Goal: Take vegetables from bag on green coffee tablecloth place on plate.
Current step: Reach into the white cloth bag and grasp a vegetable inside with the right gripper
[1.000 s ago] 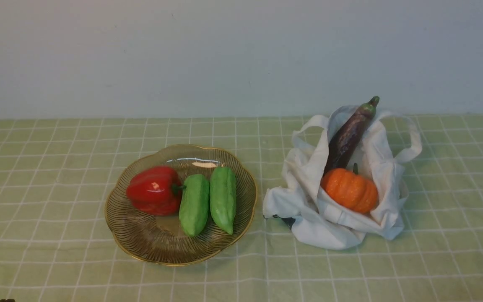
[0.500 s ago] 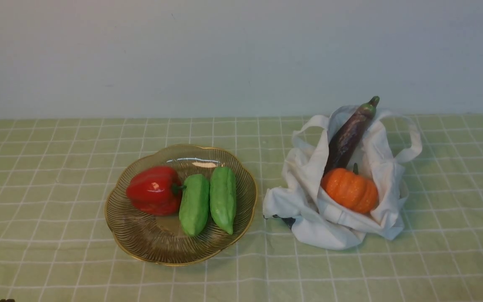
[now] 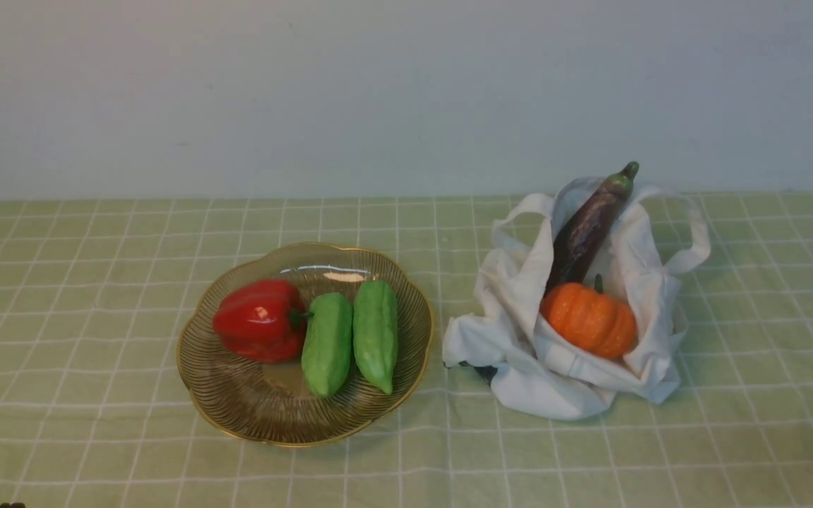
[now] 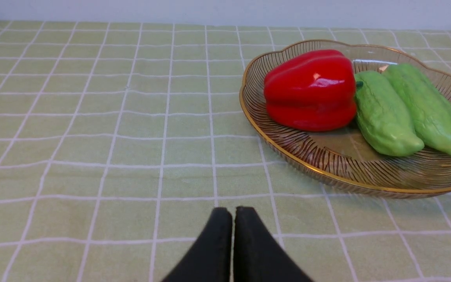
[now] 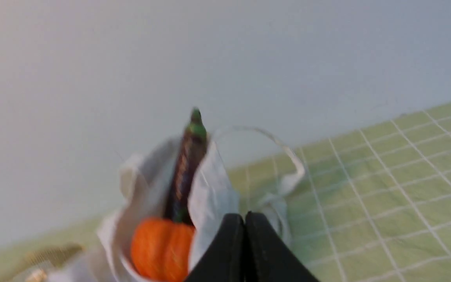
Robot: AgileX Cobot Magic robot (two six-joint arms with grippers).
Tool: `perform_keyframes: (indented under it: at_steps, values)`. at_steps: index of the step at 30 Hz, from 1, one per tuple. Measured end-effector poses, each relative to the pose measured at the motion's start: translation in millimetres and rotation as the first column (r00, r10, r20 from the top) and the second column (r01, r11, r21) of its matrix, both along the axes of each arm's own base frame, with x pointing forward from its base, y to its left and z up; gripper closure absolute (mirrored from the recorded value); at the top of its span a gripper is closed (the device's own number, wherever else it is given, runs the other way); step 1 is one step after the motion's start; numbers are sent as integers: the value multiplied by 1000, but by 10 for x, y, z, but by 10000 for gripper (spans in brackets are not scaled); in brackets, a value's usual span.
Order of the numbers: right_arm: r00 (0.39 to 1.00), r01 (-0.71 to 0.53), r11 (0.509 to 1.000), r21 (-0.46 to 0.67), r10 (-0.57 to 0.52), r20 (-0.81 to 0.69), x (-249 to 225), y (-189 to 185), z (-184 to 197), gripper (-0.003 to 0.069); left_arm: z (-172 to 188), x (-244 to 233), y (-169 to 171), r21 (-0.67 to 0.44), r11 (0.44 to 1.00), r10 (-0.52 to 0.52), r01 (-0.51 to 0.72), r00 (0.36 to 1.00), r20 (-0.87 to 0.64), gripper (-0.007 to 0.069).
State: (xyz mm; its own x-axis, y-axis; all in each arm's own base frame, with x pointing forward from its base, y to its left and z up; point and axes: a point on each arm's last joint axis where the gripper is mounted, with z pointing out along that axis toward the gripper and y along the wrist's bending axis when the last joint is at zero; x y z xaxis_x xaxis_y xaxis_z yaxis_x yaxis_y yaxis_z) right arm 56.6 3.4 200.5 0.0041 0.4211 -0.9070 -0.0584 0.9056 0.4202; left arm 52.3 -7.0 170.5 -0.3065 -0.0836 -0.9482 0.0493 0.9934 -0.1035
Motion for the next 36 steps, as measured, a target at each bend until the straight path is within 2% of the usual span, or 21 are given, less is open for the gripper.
perform_keyframes:
  at_steps: [2,3,6,21,25,27,28,29,30,32,33,36]
  values:
    - [1000,6,998,69,-7,25,-1,-9,26,673,0,0,0,0,1000,0,0,1000,0,630]
    - [998,11,986,166,-21,54,-2,-24,56,673,0,0,0,0,1000,0,0,1000,0,630]
    - [995,20,969,247,-43,85,-6,-47,88,673,0,0,0,0,1000,0,0,1000,0,630]
    - [976,44,940,338,-113,186,-32,-114,226,673,0,0,0,0,1000,0,0,1000,0,630]
    - [974,-10,973,230,-42,221,-85,-48,696,673,0,0,0,0,1000,0,0,1000,0,630]
    - [982,-23,988,155,-6,187,-57,-12,903,673,0,0,0,0,1000,0,0,1000,0,630]
    - [994,-42,997,70,35,101,37,32,1076,673,0,0,0,0,1000,0,0,1000,0,630]
    - [993,-41,997,60,34,113,26,31,1115,673,0,0,0,0,1000,0,0,1000,0,630]
    - [997,-74,997,-36,74,-7,177,75,1255,673,0,0,0,0,1000,0,0,1000,0,630]
    - [978,-150,977,-153,124,-167,473,138,1462,673,0,0,0,0,1000,0,0,1000,0,630]
    - [953,-197,964,-177,147,-265,613,161,1480,673,0,0,0,0,1000,0,0,1000,0,630]
    - [887,-294,938,-185,196,-418,1027,223,1588,673,0,0,0,0,1000,0,0,1000,0,630]
